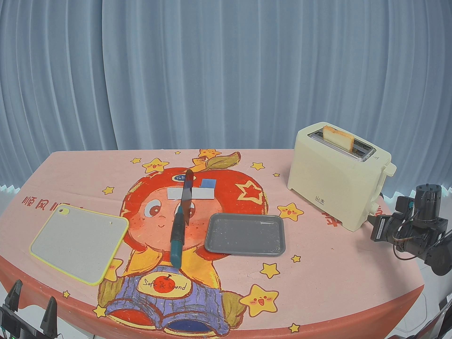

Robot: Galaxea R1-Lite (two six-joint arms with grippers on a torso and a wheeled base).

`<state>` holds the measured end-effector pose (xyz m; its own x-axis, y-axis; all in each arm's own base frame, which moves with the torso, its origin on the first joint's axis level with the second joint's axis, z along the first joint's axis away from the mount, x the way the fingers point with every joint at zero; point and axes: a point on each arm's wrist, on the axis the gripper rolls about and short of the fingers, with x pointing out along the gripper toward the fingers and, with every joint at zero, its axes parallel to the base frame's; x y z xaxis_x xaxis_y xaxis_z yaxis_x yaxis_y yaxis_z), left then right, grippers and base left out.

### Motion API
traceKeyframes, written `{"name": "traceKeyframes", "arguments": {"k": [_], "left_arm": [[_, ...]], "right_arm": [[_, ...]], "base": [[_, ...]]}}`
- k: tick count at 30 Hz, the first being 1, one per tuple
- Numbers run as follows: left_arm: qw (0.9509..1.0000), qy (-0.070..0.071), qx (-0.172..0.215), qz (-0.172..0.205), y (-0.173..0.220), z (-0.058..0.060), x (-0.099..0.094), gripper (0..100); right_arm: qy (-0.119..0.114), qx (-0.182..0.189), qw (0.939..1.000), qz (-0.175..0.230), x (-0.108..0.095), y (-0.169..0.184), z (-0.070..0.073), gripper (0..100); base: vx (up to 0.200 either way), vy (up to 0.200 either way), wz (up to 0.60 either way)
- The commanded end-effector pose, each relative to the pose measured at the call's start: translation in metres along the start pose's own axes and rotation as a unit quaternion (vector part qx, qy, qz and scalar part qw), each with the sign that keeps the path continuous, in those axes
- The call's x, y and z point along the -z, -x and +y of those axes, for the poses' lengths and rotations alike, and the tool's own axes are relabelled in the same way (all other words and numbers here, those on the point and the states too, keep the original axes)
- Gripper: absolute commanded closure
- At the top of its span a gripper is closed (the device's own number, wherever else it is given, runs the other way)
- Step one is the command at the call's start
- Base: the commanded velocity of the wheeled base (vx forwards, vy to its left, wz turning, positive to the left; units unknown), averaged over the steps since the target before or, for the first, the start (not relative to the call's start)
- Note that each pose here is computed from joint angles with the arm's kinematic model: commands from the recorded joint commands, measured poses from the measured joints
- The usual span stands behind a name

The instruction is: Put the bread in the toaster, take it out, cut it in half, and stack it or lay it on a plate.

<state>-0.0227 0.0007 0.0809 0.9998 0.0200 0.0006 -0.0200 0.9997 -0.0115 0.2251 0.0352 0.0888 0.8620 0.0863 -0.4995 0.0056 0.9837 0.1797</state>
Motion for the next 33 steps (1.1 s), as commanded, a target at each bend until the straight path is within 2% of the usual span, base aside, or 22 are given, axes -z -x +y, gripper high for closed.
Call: {"name": "traceKeyframes", "arguments": {"k": [1,5,12,19,20,21,28,29,32,33], "left_arm": [[1.0,0.0,0.0,0.01,-0.001,0.0,0.005,0],[1.0,-0.001,0.0,0.01,-0.001,0.0,0.005,0],[1.0,-0.001,0.0,0.01,-0.001,0.0,0.005,0],[1.0,-0.001,0.001,0.01,-0.001,0.0,0.005,0],[1.0,0.0,0.001,0.01,-0.001,0.0,0.005,0],[1.0,0.0,0.0,0.009,-0.001,0.0,0.005,0],[1.0,0.0,0.0,0.01,-0.001,0.0,0.005,0],[1.0,0.0,0.0,0.01,-0.001,0.0,0.005,0],[1.0,0.0,0.0,0.01,-0.001,0.0,0.005,0],[1.0,0.0,-0.002,0.01,-0.001,0.0,0.005,0]], "right_arm": [[0.001,-0.003,1.0,-0.004,-0.001,0.002,0.001,100],[0.008,-0.008,0.9999,-0.007,-0.001,0.004,0.004,100],[0.023,-0.05,0.9971,-0.052,-0.01,0.033,0.019,100],[0.031,-0.096,0.9875,-0.121,-0.028,0.066,0.031,100],[0.037,-0.116,0.9824,-0.141,-0.033,0.075,0.035,100],[0.037,-0.124,0.9802,-0.15,-0.036,0.078,0.038,100],[0.035,-0.137,0.9735,-0.18,-0.043,0.09,0.039,100],[0.034,-0.139,0.9727,-0.183,-0.043,0.092,0.039,0],[0.032,-0.147,0.9699,-0.191,-0.044,0.097,0.039,0],[0.033,-0.178,0.9617,-0.205,-0.05,0.105,0.039,0]], "base": [[0.0,0.0,0.0],[0.0,0.0,0.0],[0.0,0.0,0.0],[0.0,0.0,0.0],[0.0,0.0,0.0],[0.0,0.0,0.0],[0.0,0.0,0.0],[0.0,0.0,0.0],[0.0,0.0,0.0],[0.0,0.0,0.0]]}}
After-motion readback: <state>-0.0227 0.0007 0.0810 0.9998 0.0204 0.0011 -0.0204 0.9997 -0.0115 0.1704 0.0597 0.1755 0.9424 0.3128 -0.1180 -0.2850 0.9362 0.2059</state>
